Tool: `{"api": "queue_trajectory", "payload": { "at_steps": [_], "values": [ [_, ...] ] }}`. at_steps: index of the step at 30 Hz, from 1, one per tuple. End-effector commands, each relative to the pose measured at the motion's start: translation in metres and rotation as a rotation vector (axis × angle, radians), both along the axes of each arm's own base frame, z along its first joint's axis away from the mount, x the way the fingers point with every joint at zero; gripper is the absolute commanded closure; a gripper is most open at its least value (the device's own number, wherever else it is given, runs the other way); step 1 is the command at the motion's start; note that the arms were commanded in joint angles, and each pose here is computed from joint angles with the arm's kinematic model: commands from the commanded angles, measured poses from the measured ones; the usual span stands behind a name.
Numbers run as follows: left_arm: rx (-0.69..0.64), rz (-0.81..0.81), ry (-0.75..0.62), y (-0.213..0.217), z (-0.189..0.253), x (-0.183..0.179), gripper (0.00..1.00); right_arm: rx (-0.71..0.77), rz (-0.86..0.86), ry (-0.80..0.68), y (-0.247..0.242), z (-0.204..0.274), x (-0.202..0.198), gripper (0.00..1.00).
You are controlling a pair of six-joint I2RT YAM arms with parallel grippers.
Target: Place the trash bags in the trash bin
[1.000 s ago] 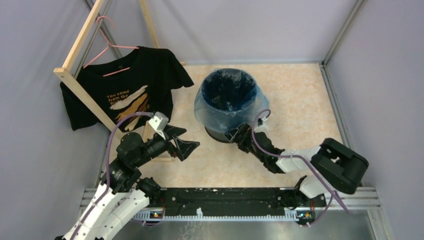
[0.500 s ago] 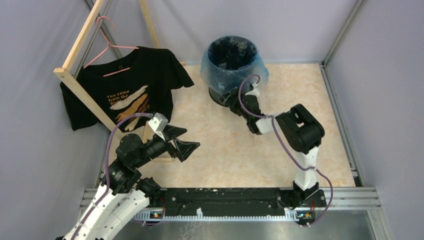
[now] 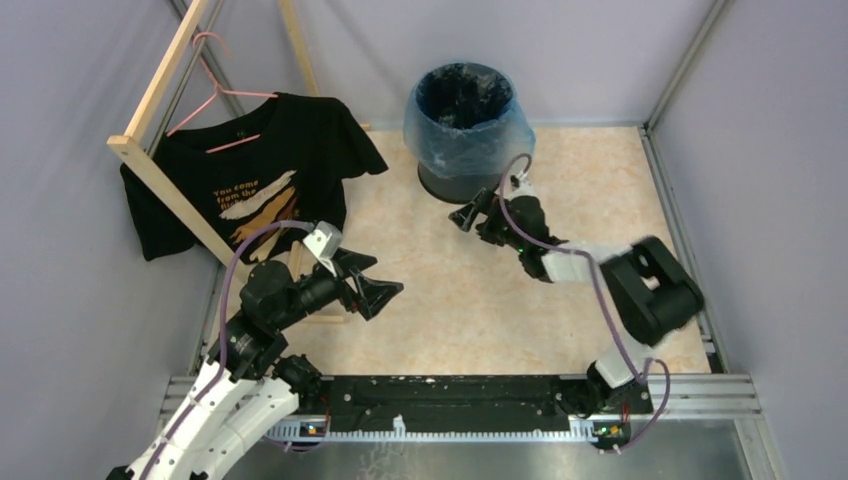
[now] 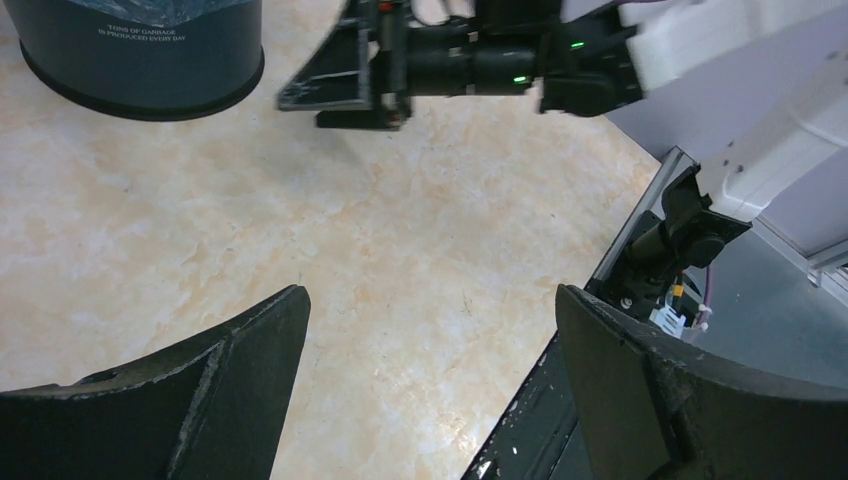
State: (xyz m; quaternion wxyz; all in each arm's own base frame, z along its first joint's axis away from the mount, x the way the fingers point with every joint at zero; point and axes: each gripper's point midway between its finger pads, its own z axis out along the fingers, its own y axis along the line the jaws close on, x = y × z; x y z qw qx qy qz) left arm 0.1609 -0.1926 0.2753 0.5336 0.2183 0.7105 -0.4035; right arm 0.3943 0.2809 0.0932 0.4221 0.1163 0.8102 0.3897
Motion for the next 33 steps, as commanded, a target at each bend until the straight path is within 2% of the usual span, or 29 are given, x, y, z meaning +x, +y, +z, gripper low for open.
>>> {"api": "queue_trajectory", "payload": {
  "at_steps": [1,5,9,15,19,26,33],
  "values": [
    [-0.013,-0.014,-0.043,-0.002,0.008,0.002,0.01,-0.108,0.123,-0.085,-0.03,0.051,-0.068,0.01],
    [-0.025,-0.024,-0.051,-0.003,0.011,-0.001,0.01,-0.269,0.111,-0.09,-0.081,0.074,-0.123,0.01],
    [-0.063,-0.02,-0.048,-0.005,0.04,0.0,0.01,-0.355,0.016,-0.187,-0.133,0.143,-0.16,0.01],
    [-0.171,-0.004,-0.152,-0.003,0.136,0.0,0.01,-0.294,-0.053,-0.441,-0.18,0.27,-0.223,0.01],
    [-0.215,0.025,-0.206,0.002,0.182,0.001,0.01,-0.25,-0.087,-0.572,-0.201,0.337,-0.254,0.01],
    [-0.283,0.074,-0.245,0.013,0.22,-0.004,0.01,-0.218,-0.106,-0.696,-0.22,0.39,-0.286,0.01],
    [-0.296,0.105,-0.235,0.018,0.221,-0.002,0.01,-0.205,-0.142,-0.715,-0.229,0.391,-0.292,0.01]
  ]
}}
